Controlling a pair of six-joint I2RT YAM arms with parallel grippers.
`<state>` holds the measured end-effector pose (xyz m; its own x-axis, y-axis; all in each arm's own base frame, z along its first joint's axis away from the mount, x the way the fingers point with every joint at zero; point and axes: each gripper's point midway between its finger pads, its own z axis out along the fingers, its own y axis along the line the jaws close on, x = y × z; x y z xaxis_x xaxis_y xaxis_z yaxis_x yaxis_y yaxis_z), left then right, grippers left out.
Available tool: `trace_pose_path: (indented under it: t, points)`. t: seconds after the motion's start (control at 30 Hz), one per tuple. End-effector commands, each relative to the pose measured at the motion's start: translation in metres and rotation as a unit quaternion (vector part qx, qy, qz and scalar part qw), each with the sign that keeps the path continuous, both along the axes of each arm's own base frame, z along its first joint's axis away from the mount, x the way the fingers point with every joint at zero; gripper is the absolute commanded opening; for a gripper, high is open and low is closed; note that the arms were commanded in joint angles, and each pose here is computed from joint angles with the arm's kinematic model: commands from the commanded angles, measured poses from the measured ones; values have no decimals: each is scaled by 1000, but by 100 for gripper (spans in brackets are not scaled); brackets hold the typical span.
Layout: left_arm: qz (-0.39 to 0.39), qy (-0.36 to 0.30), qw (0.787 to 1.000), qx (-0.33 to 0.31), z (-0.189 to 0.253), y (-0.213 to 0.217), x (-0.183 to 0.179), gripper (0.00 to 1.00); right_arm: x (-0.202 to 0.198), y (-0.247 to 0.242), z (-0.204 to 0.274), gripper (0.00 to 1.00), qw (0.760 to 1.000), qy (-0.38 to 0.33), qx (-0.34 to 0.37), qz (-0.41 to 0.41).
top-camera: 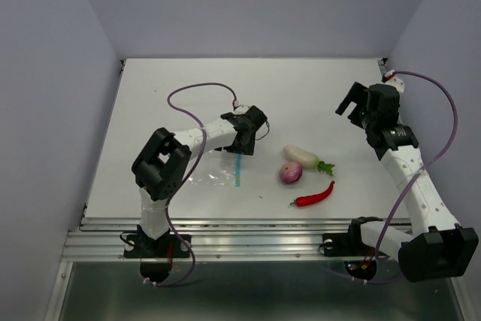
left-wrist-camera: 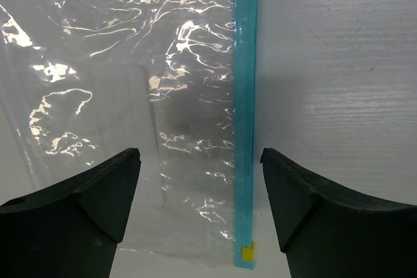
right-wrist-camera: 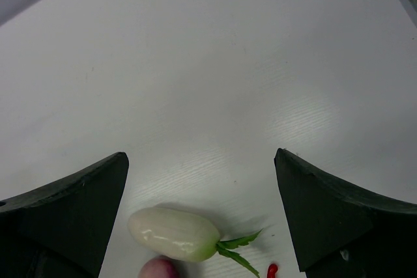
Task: Place the food in the zip-top bag and seal the zipper
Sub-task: Grab a zip-top bag with the left arm
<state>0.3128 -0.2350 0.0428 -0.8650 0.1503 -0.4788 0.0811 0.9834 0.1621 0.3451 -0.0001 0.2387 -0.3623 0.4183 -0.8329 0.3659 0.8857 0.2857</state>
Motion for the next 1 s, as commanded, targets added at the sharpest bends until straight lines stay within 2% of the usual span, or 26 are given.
trace_pose_path:
  t: [0.0,0.27,0.67,0.83,0.97]
  points:
    - [-5,1,1000,-2,-1,-4,-2,86,4,-3,10,100,1000,-24,-9,-4]
    - [-1,5,1000,9,-8,0,-4,79,4,-3,9,100,1000,-24,-9,-4]
    - [6,12,1000,20,-19,4,-5,75,3,-4,11,100,1000,-27,-9,-4]
    - [11,15,1000,19,-24,4,-7,63,2,-4,11,100,1000,-27,-10,-6]
    - [11,18,1000,15,-27,4,-9,58,2,-4,10,100,1000,-26,-10,-6]
